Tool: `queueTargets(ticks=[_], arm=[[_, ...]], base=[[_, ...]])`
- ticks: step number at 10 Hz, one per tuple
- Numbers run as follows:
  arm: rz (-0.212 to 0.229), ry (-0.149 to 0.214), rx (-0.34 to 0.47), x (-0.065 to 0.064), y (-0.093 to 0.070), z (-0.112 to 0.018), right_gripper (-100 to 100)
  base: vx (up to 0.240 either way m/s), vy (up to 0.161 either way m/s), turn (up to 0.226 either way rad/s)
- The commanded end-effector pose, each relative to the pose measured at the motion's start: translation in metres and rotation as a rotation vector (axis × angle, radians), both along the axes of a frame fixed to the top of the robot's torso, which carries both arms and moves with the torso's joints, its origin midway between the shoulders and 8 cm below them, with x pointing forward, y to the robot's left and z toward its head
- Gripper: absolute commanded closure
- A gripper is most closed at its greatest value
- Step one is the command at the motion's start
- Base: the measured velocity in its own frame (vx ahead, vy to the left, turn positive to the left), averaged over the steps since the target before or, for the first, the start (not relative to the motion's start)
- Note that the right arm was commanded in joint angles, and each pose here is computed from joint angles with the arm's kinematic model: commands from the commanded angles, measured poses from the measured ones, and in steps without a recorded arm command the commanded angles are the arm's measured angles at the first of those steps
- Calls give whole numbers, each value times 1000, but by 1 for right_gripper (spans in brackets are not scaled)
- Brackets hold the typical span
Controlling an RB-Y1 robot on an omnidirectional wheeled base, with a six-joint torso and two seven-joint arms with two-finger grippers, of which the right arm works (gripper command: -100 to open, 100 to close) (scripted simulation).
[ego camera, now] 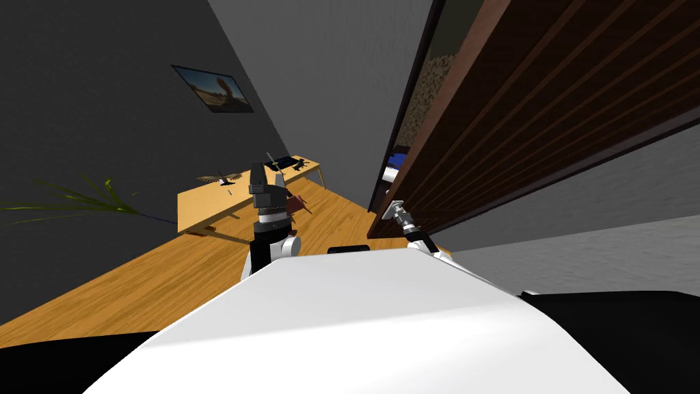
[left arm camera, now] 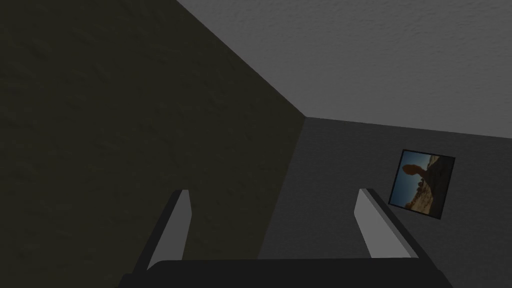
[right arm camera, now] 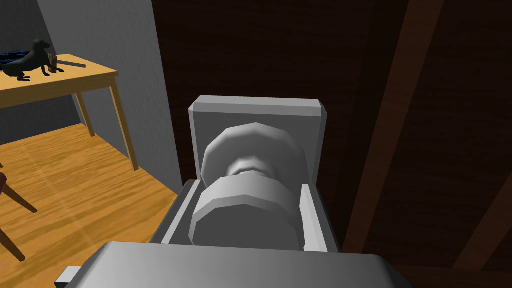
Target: Pull the door open
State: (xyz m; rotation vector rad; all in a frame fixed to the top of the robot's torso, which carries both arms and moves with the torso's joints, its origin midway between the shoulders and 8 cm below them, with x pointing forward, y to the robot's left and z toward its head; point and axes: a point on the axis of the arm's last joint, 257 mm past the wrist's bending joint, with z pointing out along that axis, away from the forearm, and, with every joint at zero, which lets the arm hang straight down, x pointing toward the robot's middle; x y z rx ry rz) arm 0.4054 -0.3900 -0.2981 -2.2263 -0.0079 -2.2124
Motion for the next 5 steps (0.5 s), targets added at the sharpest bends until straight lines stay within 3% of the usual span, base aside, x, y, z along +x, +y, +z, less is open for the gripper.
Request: queueTargets(ticks=[1, 5], arm=[[0, 0, 0, 0, 0, 0, 100], [32, -1, 0, -11, 1, -1, 100]], base=[[-96, -24, 32], [-193, -65, 140]])
